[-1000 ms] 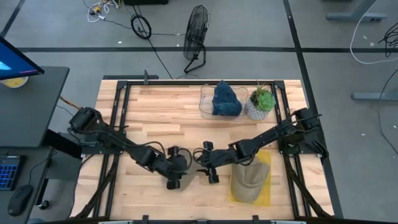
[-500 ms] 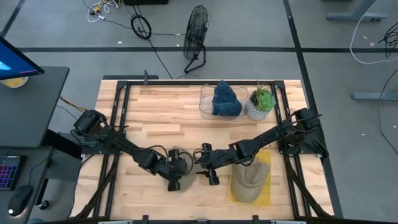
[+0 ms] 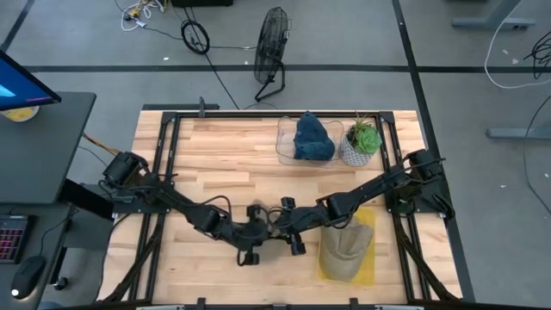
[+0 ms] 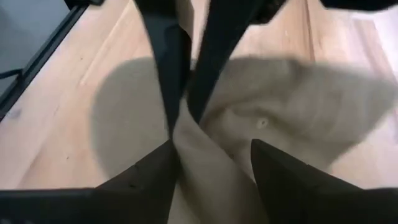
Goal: Pick & Place hat
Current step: Put the brown cap into the yellow bin
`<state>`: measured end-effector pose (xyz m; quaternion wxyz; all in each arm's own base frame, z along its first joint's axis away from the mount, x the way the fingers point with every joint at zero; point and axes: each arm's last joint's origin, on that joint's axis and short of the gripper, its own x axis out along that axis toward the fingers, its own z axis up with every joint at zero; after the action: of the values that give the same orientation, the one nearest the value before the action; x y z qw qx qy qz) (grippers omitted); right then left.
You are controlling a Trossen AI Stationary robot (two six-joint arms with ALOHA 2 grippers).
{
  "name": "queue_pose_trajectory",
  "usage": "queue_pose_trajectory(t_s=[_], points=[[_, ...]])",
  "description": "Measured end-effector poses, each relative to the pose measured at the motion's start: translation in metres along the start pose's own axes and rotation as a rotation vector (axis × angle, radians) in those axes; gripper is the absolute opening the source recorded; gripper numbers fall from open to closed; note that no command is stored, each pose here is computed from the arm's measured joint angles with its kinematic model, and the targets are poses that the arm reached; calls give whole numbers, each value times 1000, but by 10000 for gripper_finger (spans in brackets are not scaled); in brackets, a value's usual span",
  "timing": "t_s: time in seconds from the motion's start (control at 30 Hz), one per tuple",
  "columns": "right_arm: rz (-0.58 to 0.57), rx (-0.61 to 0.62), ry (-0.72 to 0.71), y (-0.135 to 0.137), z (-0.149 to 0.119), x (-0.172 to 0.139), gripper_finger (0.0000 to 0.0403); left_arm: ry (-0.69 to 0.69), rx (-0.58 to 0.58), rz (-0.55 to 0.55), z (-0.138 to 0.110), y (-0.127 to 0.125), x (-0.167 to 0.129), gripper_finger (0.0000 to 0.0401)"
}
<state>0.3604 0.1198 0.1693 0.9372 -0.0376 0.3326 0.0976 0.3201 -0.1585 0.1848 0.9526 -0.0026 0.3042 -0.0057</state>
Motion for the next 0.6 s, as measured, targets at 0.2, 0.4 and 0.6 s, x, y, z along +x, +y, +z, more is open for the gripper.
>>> queue_pose_trajectory(t_s=[0.2, 0.4, 0.6], points=[[19, 3, 4, 5, 0, -1, 148, -14, 36, 38, 2, -6, -3, 9], [21, -40, 64, 7, 8, -8, 14, 1, -9, 56, 1, -4, -3, 24], [-5, -36, 230, 7, 13, -15, 13, 40, 8, 70, -1, -1, -4, 99]])
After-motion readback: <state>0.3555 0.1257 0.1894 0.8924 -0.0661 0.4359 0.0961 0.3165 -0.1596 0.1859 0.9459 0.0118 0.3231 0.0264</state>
